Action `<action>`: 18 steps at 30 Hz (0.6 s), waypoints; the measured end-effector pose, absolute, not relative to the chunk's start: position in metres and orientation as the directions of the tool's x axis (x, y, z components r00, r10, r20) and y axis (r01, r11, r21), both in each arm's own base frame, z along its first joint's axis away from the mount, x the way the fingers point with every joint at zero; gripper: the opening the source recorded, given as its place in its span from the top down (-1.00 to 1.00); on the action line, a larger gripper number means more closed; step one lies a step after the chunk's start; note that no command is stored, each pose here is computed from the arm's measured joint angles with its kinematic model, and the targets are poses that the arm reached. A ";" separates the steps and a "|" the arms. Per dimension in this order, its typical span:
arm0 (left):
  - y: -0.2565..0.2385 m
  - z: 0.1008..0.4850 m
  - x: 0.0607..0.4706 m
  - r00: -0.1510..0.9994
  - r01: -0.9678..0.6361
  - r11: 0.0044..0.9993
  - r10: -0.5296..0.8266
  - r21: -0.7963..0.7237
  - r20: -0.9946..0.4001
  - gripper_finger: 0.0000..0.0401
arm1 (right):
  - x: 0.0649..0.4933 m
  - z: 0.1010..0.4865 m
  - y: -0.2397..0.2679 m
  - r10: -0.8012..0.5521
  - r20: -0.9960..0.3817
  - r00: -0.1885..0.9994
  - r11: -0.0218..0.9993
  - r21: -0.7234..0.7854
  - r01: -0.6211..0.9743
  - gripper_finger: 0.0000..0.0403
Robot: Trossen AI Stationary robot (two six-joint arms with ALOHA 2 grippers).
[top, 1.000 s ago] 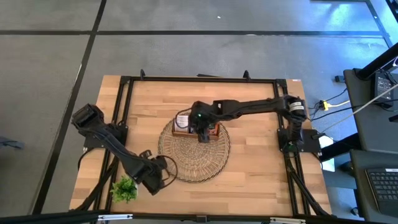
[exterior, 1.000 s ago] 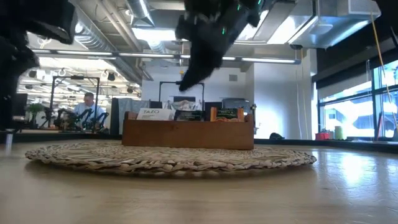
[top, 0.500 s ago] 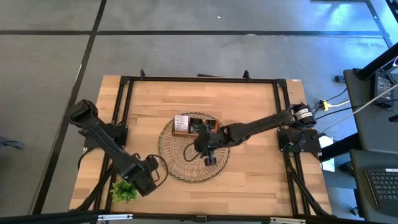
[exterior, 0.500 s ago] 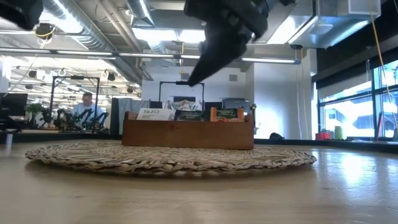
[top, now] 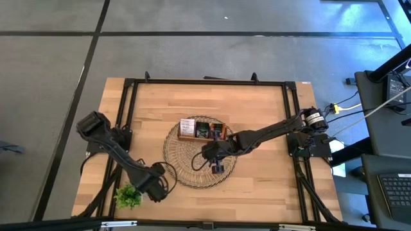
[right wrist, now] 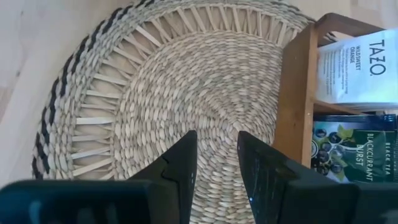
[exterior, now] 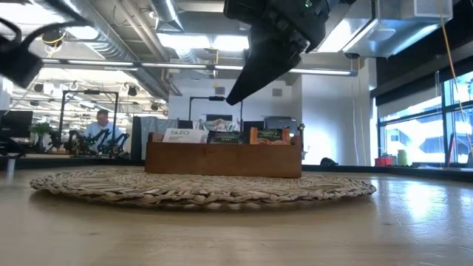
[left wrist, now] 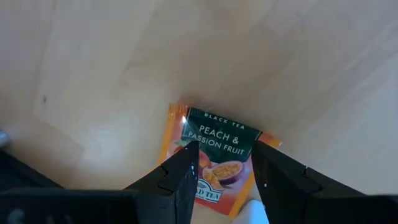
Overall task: Pick & Place Tea
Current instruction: Put the orange tea bag into the right slot of the wooden organizer
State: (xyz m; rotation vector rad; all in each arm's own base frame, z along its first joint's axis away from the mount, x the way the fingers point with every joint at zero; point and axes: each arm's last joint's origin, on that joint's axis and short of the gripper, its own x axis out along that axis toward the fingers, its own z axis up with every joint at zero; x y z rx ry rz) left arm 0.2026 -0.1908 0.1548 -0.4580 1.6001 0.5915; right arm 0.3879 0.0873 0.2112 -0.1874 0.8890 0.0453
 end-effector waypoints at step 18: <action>-0.192 0.140 0.211 -0.158 -0.553 0.827 0.020 0.105 -0.987 0.29 | 0.383 0.211 0.105 -0.007 -0.776 0.630 0.988 -0.101 -0.113 0.41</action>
